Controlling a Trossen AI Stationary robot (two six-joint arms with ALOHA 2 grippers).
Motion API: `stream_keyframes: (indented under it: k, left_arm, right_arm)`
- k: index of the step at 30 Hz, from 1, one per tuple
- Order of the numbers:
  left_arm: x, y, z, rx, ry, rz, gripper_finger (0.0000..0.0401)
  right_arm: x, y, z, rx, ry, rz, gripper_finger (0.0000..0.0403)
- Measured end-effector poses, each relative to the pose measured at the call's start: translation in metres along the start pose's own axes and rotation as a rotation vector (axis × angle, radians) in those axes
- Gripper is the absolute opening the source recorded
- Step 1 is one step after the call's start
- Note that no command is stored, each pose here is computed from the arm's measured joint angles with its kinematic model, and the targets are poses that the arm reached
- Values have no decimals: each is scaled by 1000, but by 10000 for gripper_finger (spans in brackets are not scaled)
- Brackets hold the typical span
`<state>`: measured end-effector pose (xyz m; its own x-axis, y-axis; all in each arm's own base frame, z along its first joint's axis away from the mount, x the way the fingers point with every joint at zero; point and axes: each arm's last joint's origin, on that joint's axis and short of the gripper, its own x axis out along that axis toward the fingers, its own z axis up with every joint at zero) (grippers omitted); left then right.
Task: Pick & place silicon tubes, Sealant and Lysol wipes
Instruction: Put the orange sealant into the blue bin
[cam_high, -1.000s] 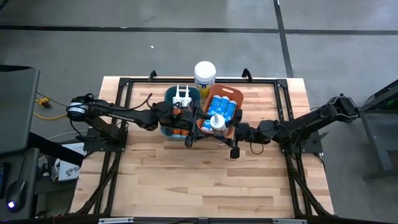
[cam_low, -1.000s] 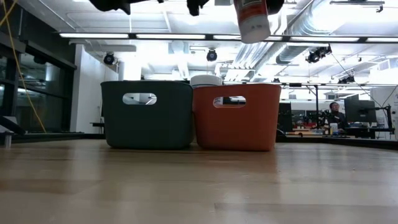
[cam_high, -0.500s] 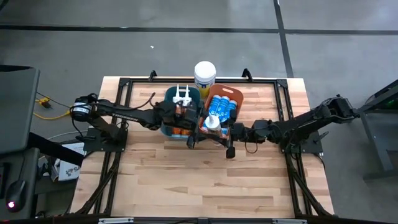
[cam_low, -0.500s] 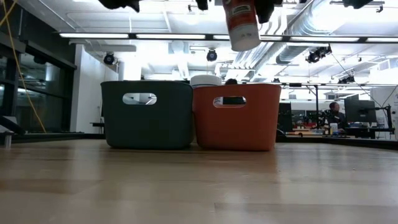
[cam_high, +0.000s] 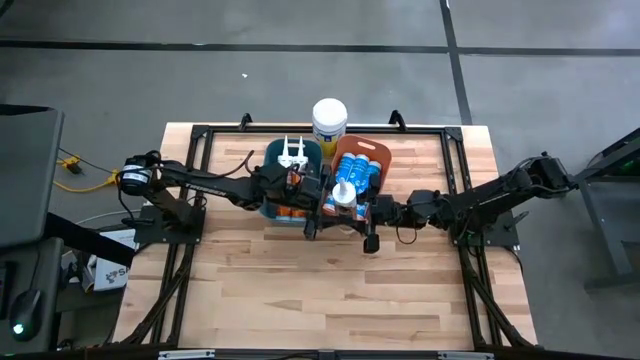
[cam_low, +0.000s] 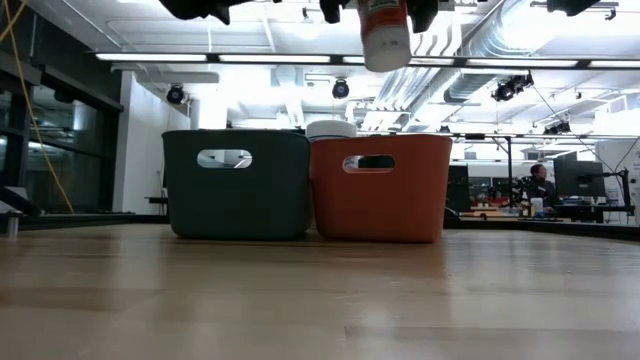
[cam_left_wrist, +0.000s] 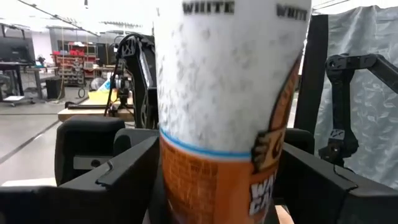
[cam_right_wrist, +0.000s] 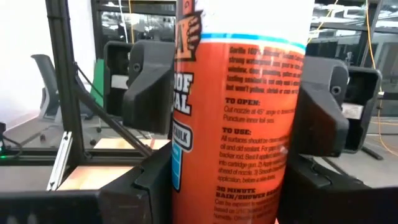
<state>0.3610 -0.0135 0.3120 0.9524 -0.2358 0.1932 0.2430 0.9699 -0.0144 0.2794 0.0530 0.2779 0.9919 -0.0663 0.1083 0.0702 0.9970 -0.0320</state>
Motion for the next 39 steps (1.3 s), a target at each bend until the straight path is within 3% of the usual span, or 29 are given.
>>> stream_keyframes:
  k: [21,39]
  left_arm:
    - [0,3,-3,-84,27,98,294]
    - [0,3,-3,-76,26,109,294]
  right_arm:
    - [0,0,-2,-10,16,-1,196]
    - [8,-8,-12,-8,39,12,196]
